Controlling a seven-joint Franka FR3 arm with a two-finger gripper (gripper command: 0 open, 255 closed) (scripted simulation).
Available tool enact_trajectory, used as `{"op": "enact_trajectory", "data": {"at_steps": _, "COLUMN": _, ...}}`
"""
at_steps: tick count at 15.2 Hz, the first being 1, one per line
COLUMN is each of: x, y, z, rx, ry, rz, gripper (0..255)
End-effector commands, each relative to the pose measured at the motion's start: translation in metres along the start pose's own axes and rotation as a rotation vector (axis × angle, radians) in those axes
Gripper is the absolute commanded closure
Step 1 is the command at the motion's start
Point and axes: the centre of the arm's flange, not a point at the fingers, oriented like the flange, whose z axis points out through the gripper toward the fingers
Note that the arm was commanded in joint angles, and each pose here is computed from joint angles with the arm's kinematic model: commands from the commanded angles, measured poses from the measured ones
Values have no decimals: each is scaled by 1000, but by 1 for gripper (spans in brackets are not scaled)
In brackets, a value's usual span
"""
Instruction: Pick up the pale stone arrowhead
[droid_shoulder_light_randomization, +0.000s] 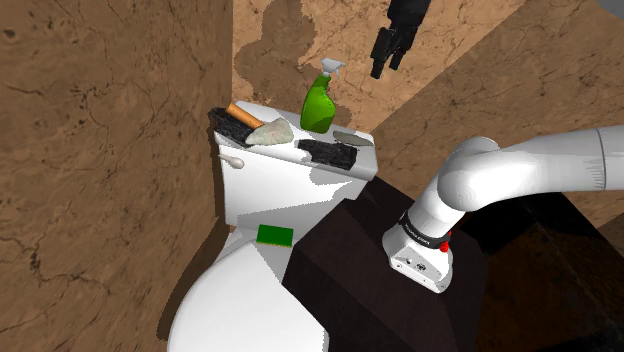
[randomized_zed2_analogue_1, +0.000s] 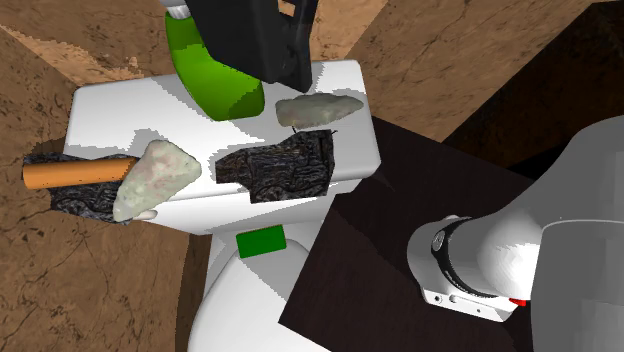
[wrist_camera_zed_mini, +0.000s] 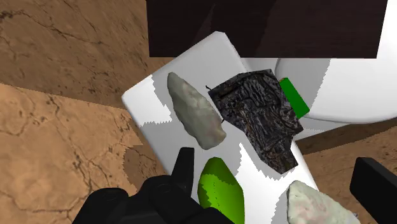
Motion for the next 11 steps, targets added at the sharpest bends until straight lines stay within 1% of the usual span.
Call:
{"op": "enact_trajectory", "data": {"at_steps": 1, "x": 0, "y": 0, "z": 0, "rx": 0, "ry": 0, "rz": 0, "gripper": 0}}
{"op": "enact_trajectory", "data": {"at_steps": 11, "x": 18, "y": 58, "z": 122, "rx": 49, "ry": -81, "rz": -188, "gripper": 0}}
